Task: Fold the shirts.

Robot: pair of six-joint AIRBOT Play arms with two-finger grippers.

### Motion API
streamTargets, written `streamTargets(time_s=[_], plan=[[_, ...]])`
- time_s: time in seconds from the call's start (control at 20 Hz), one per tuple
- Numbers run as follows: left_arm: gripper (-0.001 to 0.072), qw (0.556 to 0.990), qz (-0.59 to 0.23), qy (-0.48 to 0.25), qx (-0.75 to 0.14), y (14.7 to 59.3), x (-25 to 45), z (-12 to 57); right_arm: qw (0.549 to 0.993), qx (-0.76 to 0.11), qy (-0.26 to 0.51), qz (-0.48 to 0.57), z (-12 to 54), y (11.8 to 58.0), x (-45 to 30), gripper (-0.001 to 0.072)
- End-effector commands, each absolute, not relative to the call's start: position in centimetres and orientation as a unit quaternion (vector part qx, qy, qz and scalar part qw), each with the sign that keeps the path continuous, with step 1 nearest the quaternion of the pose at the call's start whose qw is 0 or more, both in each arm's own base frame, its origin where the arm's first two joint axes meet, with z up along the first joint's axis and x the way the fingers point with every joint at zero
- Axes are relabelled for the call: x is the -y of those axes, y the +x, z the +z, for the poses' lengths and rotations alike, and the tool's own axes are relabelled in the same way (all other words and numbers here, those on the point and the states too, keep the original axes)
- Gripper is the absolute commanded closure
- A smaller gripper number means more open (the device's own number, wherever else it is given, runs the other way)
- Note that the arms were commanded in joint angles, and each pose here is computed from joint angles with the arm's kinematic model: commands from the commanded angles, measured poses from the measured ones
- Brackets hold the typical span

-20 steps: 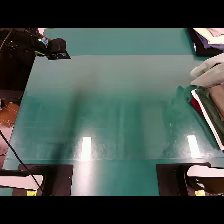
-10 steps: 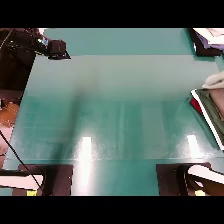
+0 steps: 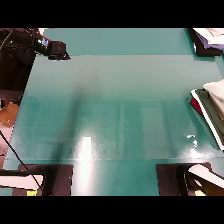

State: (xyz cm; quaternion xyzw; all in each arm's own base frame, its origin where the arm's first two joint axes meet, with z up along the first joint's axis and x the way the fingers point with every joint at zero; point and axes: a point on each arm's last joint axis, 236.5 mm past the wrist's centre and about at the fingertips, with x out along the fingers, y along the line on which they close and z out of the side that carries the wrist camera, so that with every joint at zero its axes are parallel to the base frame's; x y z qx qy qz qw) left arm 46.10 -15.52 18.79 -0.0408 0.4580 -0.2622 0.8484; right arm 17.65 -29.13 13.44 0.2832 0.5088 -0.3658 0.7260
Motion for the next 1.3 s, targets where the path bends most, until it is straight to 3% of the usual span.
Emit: streamTargets(time_s=[0.0,0.1,0.15,0.35,0.55,0.7,0.75,1.0,1.25], plan=[[0.0678,0.849,-0.267,-0.031,-0.456,46.1,15.5,18.7,0.673,-0.524,0.318,-0.415,10.9,13.2,30.0,0.0130],[0.0678,0.849,-0.268,-0.030,-0.455,46.1,15.5,18.8,0.664,-0.500,0.349,-0.433,11.4,12.5,30.2,0.0136],[0.0678,0.849,-0.268,-0.030,-0.454,46.1,15.5,18.8,0.681,-0.473,0.364,-0.424,12.2,13.6,30.2,0.0138],[0.0678,0.859,-0.264,-0.034,-0.437,47.0,15.5,19.3,0.802,-0.344,0.393,-0.289,18.8,24.0,26.6,0.0159],[0.0678,0.858,-0.264,-0.034,-0.440,46.8,15.5,19.2,0.874,-0.312,0.328,-0.174,23.6,31.0,18.7,0.0189],[0.0678,0.858,-0.264,-0.034,-0.439,46.9,15.5,19.2,0.906,-0.311,0.277,-0.079,25.9,34.0,11.0,0.0670],[0.0678,0.858,-0.264,-0.034,-0.439,46.9,15.5,19.2,0.912,-0.312,0.263,-0.049,26.3,34.6,8.6,0.0694],[0.0678,0.858,-0.264,-0.034,-0.439,46.8,15.5,19.3,0.912,-0.344,0.211,0.079,26.5,35.5,-1.5,0.0694],[0.0678,0.858,-0.264,-0.034,-0.439,46.9,15.5,19.3,0.890,-0.399,0.173,0.140,24.0,35.3,-6.5,0.0694]])
